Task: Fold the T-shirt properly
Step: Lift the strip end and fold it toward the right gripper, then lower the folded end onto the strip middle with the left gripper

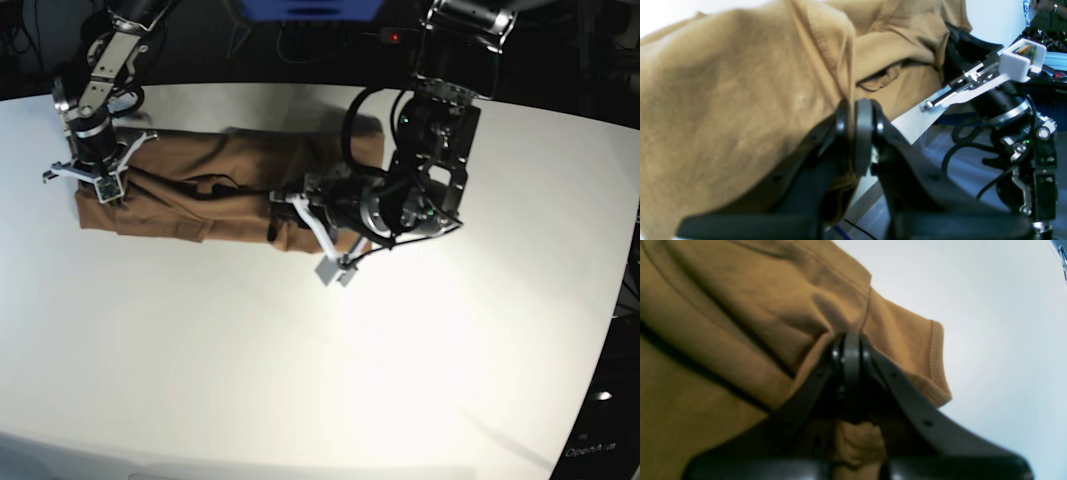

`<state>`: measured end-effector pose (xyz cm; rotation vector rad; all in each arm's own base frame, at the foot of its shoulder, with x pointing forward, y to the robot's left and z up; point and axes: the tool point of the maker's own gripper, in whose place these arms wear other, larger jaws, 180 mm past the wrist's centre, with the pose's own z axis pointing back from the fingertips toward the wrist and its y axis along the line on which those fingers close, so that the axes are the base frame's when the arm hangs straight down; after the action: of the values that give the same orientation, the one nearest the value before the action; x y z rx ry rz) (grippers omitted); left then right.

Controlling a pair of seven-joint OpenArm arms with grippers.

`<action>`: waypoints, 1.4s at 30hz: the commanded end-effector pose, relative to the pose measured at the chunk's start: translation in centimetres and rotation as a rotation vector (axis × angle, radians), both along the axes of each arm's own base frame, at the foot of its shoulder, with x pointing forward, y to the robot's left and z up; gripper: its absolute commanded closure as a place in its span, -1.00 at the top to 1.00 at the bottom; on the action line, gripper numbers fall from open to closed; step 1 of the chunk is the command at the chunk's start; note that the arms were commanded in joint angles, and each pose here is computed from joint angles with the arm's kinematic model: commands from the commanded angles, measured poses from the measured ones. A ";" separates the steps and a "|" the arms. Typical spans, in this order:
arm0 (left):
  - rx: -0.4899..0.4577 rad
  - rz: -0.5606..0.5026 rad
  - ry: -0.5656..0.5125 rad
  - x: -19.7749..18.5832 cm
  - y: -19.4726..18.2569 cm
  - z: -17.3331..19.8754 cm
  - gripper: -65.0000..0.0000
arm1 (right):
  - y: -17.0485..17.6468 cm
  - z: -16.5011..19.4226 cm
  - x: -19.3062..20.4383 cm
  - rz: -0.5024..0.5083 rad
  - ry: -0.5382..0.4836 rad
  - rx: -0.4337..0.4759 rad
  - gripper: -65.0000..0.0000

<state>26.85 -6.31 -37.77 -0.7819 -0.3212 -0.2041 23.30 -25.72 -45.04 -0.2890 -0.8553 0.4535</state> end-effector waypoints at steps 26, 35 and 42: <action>-0.090 0.024 -0.042 3.5 -3.5 2.2 -0.90 | 0.2 -3.5 -3.4 0.007 0.220 -0.024 -0.99; -0.018 -0.024 -0.069 2.9 -4.5 1.5 -0.90 | 0.3 -3.8 -3.7 0.008 0.230 -0.016 -0.99; 0.015 -0.038 -0.053 2.2 -3.6 0.5 -0.90 | 0.4 -4.1 -3.8 0.008 0.236 -0.009 -0.99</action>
<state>28.36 -9.49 -38.45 -0.7449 -0.3211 -0.2568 23.37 -25.69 -45.28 -0.2842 -0.8605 0.4480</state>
